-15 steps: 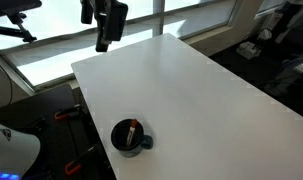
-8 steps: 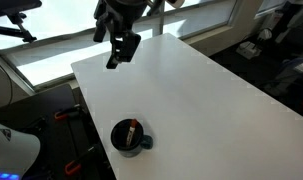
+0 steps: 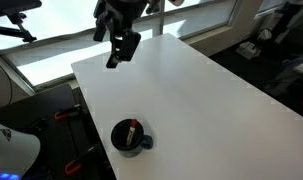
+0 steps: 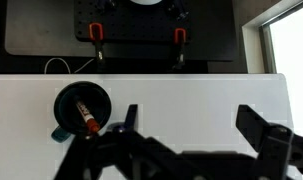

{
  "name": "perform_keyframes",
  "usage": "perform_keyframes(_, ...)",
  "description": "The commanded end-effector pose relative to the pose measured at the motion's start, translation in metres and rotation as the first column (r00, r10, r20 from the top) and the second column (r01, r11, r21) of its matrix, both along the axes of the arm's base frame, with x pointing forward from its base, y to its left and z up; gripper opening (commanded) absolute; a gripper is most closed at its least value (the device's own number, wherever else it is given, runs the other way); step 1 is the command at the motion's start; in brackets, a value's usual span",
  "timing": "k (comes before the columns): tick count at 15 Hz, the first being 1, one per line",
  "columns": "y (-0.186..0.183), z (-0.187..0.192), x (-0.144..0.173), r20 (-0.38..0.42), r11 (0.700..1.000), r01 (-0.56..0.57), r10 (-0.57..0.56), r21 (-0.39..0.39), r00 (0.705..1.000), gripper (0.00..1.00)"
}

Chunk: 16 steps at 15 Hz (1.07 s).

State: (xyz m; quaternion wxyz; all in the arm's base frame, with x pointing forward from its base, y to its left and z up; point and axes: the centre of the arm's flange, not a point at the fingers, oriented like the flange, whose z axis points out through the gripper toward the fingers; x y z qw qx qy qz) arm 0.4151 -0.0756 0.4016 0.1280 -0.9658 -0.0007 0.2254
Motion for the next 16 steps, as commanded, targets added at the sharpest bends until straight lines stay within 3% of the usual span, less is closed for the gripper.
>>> perform_keyframes(1,-0.006,-0.011,0.008,-0.020,1.000,0.026,-0.026,0.003,0.999,1.00)
perform_keyframes(13,-0.032,-0.075,0.015,-0.147,0.995,0.081,-0.073,0.051,0.986,1.00)
perform_keyframes(16,-0.029,-0.077,0.007,-0.170,0.997,0.075,-0.071,0.019,0.983,1.00)
